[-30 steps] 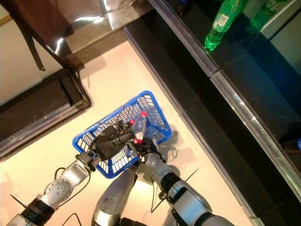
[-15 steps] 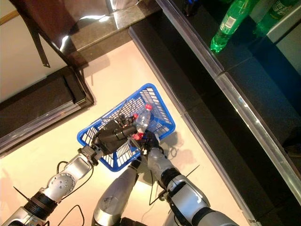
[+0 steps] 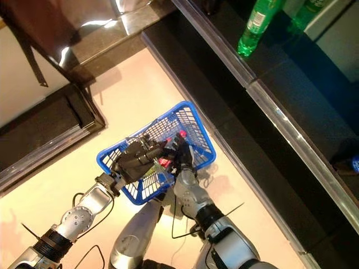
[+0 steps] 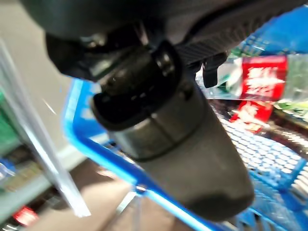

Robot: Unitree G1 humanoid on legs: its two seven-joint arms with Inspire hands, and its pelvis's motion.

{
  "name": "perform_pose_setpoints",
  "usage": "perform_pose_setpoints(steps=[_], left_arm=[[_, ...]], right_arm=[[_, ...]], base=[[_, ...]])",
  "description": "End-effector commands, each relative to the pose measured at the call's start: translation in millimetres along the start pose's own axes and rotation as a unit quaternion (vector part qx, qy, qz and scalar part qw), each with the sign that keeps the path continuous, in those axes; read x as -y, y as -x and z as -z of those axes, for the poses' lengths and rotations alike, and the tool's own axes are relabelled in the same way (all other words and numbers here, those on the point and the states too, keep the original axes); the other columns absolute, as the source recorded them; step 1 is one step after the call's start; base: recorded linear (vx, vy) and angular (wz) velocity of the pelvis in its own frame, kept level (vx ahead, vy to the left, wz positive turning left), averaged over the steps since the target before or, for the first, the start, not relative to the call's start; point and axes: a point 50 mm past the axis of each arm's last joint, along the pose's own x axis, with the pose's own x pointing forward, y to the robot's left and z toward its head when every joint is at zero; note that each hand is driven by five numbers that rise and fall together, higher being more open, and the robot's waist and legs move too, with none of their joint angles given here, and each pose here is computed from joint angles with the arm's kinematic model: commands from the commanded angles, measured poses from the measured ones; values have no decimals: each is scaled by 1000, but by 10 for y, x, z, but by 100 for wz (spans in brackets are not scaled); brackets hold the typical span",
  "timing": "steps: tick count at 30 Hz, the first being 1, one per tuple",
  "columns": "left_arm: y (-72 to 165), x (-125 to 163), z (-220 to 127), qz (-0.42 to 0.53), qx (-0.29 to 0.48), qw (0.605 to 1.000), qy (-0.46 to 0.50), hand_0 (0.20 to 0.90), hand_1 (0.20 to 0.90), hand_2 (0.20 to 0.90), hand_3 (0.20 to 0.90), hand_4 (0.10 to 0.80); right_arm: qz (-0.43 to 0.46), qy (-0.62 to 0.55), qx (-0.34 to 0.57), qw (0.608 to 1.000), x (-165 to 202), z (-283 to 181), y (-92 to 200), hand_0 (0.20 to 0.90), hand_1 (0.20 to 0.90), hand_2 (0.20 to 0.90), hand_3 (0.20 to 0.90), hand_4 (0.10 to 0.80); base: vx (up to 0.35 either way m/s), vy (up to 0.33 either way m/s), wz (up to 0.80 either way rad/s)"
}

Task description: Pick up the drink and place into the basket.

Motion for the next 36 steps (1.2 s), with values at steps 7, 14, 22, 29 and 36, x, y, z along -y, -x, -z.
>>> perform_pose_setpoints(steps=[7,14,22,29,36], left_arm=[[360,1698,-821,522,309,795,0,300,300,300,200,100],[421,1434,-904,416,365,833,4,300,300,300,200,100],[747,443,-817,135,425,894,37,300,300,300,200,100],[1220,-465,-361,-120,428,886,127,300,300,300,200,100],[1767,-1272,287,-406,373,818,165,300,300,300,200,100]], right_arm=[[-26,-25,189,981,293,-614,376,900,900,900,900,800],[-46,-61,212,974,581,-646,664,900,900,900,900,800],[-75,17,88,993,998,-75,983,900,900,900,900,800],[-16,7,-83,996,1486,674,1170,900,900,900,900,800],[66,47,-268,960,1866,1422,1428,900,900,900,900,800]], base=[[-50,-29,-18],[-15,-55,-16],[19,-34,-27],[5,0,-31],[-5,19,-27]])
